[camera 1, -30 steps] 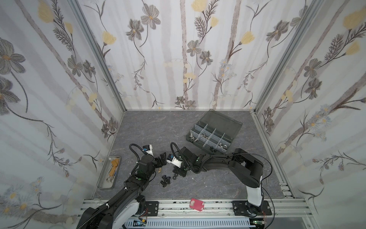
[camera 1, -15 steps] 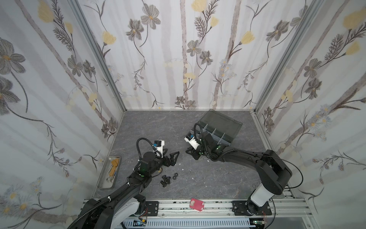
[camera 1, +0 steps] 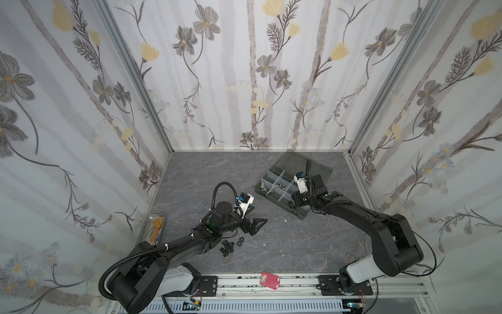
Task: Sort the screws and nuts into containers
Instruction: Place the nut into the container, then pick up the nut from the bottom-center of the table.
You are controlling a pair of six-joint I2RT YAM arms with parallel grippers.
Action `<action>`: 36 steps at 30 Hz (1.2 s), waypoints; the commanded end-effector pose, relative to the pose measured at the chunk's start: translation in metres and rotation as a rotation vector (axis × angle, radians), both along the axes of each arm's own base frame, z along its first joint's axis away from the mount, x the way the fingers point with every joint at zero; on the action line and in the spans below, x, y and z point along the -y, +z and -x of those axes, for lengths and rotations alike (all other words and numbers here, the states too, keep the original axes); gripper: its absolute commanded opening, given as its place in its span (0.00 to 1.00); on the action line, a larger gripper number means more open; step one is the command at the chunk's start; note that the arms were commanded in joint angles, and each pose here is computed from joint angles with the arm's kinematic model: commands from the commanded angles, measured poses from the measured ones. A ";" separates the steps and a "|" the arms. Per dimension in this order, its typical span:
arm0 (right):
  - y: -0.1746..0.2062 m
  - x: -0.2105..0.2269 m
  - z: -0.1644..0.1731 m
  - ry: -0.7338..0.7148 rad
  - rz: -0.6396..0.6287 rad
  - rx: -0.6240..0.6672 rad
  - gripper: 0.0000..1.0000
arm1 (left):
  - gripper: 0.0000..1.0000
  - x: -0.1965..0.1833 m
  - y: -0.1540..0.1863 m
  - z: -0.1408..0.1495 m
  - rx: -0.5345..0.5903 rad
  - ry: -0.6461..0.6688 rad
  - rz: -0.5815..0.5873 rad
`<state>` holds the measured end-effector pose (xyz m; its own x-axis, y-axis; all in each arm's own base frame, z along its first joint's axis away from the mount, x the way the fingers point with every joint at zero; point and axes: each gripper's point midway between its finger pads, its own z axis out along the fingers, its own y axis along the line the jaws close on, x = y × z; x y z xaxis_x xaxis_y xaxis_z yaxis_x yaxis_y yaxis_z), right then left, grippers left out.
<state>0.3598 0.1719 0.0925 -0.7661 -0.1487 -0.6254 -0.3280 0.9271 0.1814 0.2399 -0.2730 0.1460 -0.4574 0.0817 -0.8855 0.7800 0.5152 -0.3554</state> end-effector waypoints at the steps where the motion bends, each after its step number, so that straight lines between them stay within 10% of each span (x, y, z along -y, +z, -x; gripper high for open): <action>1: -0.012 0.009 -0.004 -0.061 0.029 -0.023 0.14 | 1.00 -0.004 0.003 -0.004 0.034 0.022 -0.028; 7: -0.010 -0.003 -0.006 -0.036 -0.008 -0.020 0.44 | 1.00 -0.018 0.000 -0.004 0.006 0.087 -0.075; 14: 0.013 -0.027 0.000 0.065 -0.076 0.034 0.42 | 1.00 -0.042 0.003 -0.009 0.025 0.223 -0.091; 19: 0.031 -0.109 0.058 0.468 -0.110 0.134 0.43 | 1.00 -0.050 0.001 -0.002 0.010 0.241 -0.075; 29: -0.024 -0.205 0.169 1.021 -0.078 0.180 0.43 | 1.00 -0.064 0.008 0.021 0.011 0.250 0.008; 36: -0.056 -0.230 0.186 1.149 -0.022 0.229 0.47 | 1.00 -0.097 0.011 0.022 0.078 0.402 0.077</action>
